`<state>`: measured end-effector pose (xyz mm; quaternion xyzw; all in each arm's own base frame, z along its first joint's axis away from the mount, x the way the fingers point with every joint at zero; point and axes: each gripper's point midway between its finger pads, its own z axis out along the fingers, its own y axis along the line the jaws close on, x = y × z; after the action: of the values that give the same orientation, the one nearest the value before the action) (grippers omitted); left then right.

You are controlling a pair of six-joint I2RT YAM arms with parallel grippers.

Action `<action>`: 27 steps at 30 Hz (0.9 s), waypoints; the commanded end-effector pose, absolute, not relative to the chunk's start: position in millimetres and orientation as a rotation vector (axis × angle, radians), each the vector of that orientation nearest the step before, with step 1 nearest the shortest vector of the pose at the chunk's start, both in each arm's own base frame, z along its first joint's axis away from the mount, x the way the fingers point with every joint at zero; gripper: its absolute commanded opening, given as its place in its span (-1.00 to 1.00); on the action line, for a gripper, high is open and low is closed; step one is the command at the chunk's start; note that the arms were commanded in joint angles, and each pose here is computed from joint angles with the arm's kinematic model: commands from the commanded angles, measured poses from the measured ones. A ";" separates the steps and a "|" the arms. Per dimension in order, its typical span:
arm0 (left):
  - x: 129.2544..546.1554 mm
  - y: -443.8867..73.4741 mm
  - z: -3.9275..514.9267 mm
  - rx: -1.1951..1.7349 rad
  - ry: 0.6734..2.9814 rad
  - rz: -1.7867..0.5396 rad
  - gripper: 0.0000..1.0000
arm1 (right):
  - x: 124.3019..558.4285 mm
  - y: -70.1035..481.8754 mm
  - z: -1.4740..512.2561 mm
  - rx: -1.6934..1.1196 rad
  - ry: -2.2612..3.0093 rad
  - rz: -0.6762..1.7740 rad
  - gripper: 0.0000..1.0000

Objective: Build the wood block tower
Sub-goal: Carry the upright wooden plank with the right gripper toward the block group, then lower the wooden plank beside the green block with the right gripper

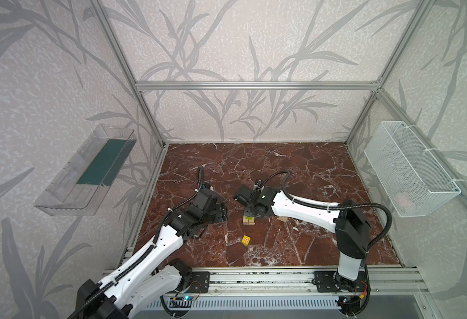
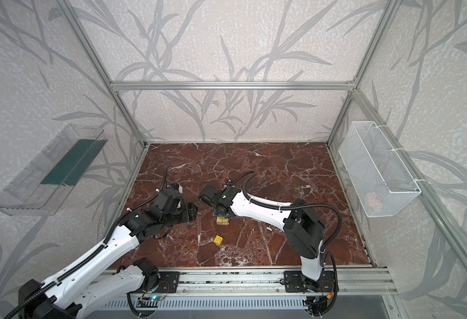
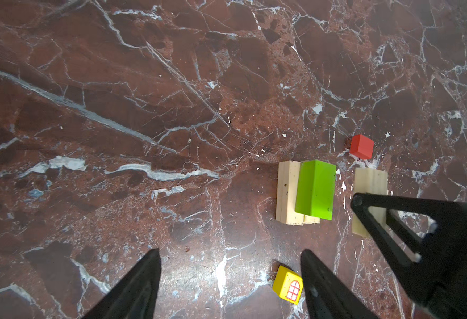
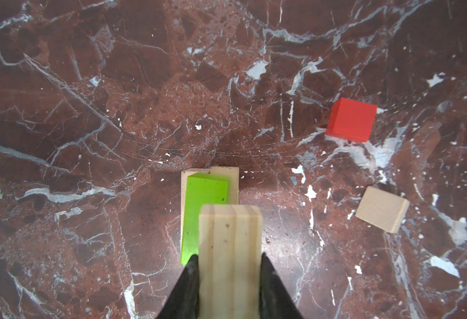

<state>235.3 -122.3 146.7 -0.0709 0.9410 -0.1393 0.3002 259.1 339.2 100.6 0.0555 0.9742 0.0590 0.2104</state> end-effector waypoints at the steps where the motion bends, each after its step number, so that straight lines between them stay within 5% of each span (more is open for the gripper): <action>1: 231.8 -107.1 143.8 -0.242 2.498 -0.295 0.56 | 261.5 343.6 102.5 0.213 2.687 0.136 -0.56; 27: 229.3 -89.7 149.1 -0.304 2.458 -0.223 0.58 | 269.8 349.1 87.1 0.252 2.676 0.037 -0.54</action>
<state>233.9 -102.3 153.3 -0.0997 0.9347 -0.1081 0.3236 266.0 350.7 81.8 0.0866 0.9731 0.0248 0.2119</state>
